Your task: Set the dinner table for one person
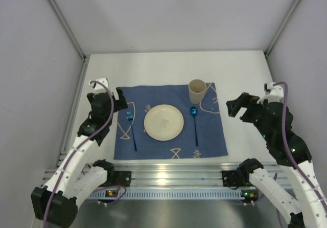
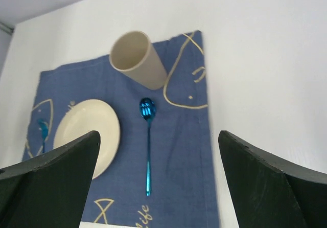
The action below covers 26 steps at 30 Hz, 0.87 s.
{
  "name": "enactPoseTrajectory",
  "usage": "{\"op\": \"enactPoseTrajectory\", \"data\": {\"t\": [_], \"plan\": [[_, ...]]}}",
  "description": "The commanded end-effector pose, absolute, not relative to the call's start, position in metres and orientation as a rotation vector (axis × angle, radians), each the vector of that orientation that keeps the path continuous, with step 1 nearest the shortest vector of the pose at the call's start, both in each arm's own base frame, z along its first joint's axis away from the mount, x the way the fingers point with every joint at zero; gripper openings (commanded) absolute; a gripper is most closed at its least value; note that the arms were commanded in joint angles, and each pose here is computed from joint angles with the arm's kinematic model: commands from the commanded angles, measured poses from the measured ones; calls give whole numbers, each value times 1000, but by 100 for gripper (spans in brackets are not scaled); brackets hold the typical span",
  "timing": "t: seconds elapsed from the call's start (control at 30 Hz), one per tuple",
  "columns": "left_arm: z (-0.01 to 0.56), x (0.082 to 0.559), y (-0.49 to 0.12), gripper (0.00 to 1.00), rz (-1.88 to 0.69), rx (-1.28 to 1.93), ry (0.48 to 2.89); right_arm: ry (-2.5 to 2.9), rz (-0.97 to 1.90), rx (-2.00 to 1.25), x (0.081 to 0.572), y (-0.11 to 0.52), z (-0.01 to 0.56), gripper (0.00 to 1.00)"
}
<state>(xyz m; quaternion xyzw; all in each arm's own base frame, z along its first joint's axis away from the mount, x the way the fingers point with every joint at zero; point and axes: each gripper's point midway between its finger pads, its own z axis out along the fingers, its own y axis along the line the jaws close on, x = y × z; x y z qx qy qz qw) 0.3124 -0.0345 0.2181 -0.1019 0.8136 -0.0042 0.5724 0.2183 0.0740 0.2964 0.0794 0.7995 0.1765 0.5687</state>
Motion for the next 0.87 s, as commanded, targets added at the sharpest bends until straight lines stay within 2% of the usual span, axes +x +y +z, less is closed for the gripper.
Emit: {"op": "enactPoseTrajectory", "data": {"t": [0.0, 0.2, 0.83], "plan": [[250, 322, -20, 99, 47, -233, 1644, 1900, 286, 290, 209, 47, 274, 100], [217, 318, -15, 98, 63, -318, 1740, 1971, 241, 252, 199, 43, 252, 100], [202, 299, -5, 98, 81, -362, 1754, 2038, 246, 168, 204, 54, 240, 100]]}}
